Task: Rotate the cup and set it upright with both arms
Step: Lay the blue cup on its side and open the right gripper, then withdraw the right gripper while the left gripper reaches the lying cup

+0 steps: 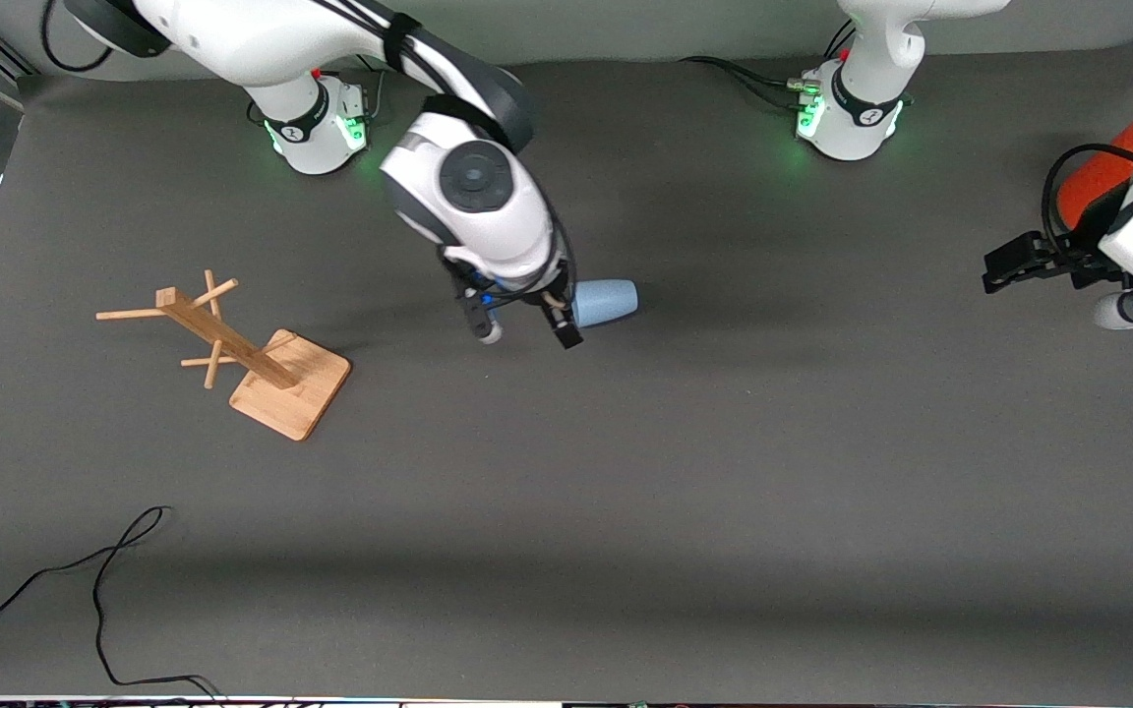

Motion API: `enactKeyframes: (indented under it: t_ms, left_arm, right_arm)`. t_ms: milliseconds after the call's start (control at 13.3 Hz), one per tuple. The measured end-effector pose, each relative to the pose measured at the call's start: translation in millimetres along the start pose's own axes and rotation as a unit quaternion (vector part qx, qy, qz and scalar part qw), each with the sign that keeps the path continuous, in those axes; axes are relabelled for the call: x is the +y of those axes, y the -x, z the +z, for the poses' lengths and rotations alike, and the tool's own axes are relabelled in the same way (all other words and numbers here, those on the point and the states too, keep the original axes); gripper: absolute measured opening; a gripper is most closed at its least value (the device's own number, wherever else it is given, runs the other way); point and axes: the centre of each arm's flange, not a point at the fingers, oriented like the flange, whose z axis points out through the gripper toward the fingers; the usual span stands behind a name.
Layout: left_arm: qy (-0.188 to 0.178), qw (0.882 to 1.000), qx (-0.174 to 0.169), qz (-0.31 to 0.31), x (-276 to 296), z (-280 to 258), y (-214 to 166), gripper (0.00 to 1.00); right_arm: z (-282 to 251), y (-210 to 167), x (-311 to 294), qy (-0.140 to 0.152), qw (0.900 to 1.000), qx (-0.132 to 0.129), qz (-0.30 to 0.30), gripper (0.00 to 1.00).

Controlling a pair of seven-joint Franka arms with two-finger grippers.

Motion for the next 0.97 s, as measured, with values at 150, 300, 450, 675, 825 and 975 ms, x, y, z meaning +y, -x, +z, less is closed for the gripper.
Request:
enactKeyframes:
  t_ms: [150,300,450,675,825,975]
  left_arm:
    - [-0.001,1.0,-0.001,0.0,17.5,0.8,2.5,1.0]
    - [-0.003,1.0,-0.003,0.002,38.4,3.0,6.0,1.0]
    - [-0.005,1.0,-0.004,0.001,60.6,5.0,10.5,1.0]
    - [-0.008,1.0,-0.006,-0.006,104.8,8.2,22.2,1.0]
    - [-0.012,1.0,-0.008,-0.018,140.4,11.8,34.1,1.0]
    - [-0.018,0.999,-0.011,-0.031,184.5,19.7,50.2,1.0]
  right_arm:
    - [-30.5,-25.2,1.4,-0.004,0.997,0.022,-0.068,1.0]
    - [-62.4,-53.0,3.4,-0.014,0.991,0.046,-0.125,1.0]
    - [-98.4,-90.3,6.3,-0.024,0.982,0.063,-0.178,1.0]
    - [-148.6,-157.4,21.0,-0.037,0.963,0.089,-0.251,1.0]
    - [-179.1,-202.0,37.4,-0.041,0.952,0.089,-0.289,1.0]
    - [-209.4,-244.4,57.7,-0.041,0.941,0.092,-0.322,1.0]
